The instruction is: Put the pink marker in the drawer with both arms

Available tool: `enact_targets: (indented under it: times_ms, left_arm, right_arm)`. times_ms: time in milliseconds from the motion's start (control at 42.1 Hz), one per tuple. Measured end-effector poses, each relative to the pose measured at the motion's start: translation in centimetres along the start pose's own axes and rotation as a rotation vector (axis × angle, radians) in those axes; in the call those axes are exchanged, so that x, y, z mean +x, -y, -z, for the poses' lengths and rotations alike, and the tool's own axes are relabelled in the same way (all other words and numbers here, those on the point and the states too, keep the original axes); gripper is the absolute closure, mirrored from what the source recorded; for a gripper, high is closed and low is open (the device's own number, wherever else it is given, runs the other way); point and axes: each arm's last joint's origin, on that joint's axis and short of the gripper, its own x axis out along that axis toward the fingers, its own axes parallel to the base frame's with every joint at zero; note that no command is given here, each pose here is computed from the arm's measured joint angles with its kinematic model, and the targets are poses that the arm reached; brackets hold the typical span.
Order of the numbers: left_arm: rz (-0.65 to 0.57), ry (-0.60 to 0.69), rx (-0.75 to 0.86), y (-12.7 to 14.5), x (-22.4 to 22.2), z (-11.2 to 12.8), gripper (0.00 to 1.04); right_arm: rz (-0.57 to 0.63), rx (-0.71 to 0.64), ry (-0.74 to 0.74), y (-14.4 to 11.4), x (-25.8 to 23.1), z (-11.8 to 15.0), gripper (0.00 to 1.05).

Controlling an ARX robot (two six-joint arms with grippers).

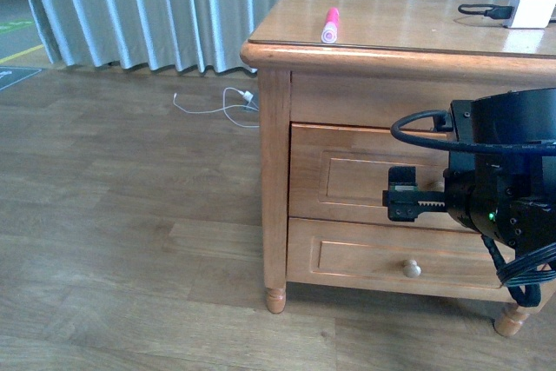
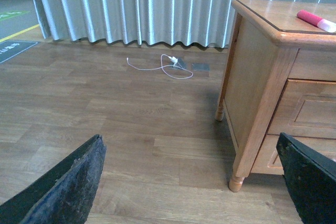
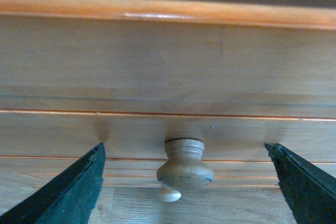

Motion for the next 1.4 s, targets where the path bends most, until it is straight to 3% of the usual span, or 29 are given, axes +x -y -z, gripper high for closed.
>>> enact_targets:
  times_ms: [71, 499, 760, 1211, 1401]
  left_arm:
    - [0.000, 0.000, 0.000, 0.0, 0.0, 0.0, 0.06]
    - [0.000, 0.000, 0.000, 0.0, 0.0, 0.0, 0.06]
    - [0.000, 0.000, 0.000, 0.0, 0.0, 0.0, 0.06]
    - [0.000, 0.000, 0.000, 0.0, 0.0, 0.0, 0.06]
    - [0.000, 0.000, 0.000, 0.0, 0.0, 0.0, 0.06]
  right_arm:
    - [0.002, -0.005, -0.001, 0.1, 0.0, 0.0, 0.27]
    - [-0.015, -0.038, -0.019, 0.1, 0.1, 0.3, 0.80]
    - [-0.075, -0.056, -0.067, 0.1, -1.2, 0.7, 0.82]
    - [-0.308, -0.093, -0.250, 3.1, -12.9, 5.5, 0.83]
    - [-0.321, -0.032, -0.254, 4.9, -16.1, 5.5, 0.57]
